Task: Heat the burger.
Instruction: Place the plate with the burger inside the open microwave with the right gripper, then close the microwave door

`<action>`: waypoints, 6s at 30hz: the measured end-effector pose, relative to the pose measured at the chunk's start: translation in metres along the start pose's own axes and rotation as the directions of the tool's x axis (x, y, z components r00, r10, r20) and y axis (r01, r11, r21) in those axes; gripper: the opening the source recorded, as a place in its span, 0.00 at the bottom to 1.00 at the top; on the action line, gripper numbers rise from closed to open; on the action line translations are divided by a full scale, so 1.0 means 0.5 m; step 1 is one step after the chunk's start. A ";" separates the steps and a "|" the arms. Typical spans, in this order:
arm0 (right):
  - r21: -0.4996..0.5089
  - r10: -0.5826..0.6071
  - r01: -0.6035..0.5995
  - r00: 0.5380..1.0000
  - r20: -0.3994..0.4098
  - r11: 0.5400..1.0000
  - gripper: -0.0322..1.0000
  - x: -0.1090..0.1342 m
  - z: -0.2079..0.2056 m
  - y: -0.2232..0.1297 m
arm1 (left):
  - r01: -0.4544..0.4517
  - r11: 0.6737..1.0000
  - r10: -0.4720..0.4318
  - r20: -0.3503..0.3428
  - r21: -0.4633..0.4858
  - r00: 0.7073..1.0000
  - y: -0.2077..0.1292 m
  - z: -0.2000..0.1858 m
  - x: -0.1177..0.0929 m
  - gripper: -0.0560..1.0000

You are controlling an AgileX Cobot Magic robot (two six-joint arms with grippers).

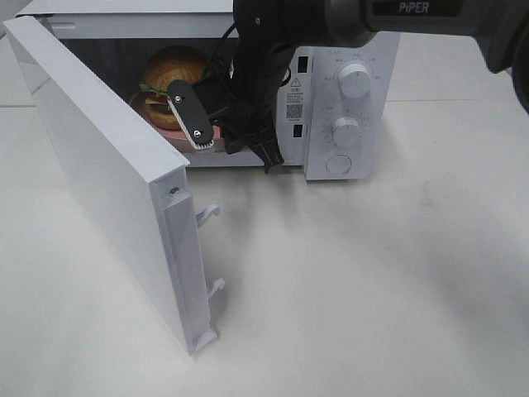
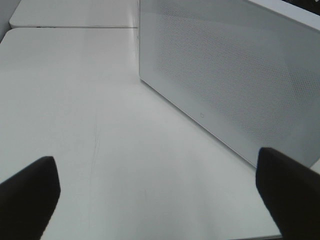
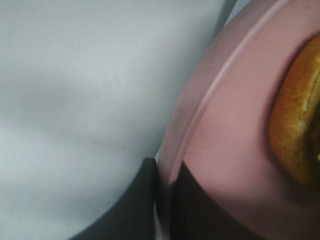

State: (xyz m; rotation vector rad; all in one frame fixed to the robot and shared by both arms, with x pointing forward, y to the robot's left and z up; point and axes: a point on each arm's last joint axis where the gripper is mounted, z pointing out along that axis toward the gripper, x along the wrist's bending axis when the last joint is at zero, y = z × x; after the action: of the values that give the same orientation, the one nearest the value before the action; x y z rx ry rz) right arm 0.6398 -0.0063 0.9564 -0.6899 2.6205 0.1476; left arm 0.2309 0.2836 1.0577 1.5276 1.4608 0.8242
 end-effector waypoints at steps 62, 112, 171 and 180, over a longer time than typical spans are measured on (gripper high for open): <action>-0.029 0.177 -0.175 0.972 0.157 0.984 0.70 -0.001 0.023 -0.011 | 0.000 1.000 0.000 0.000 0.000 1.000 0.000 0.000 0.000 0.99; -0.064 0.629 -0.626 0.769 0.112 0.777 0.77 0.252 -0.284 -0.057 | 0.000 1.000 0.000 0.000 0.000 1.000 0.000 0.000 0.000 0.99; -0.153 0.986 -0.987 -0.077 0.146 -0.054 0.77 0.720 -0.537 -0.145 | 0.000 1.000 0.000 0.000 0.000 1.000 0.000 0.000 0.000 0.99; -0.337 0.952 -0.922 -0.258 0.167 -0.191 0.77 0.758 -0.554 -0.147 | 0.000 1.000 0.000 0.000 0.000 1.000 0.000 0.000 0.000 0.99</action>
State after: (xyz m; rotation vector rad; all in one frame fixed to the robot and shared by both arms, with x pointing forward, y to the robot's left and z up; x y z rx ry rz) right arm 0.2742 -0.2966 1.0456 1.5696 1.9638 0.7594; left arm 0.2309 0.2836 1.0577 1.5276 1.4608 0.8242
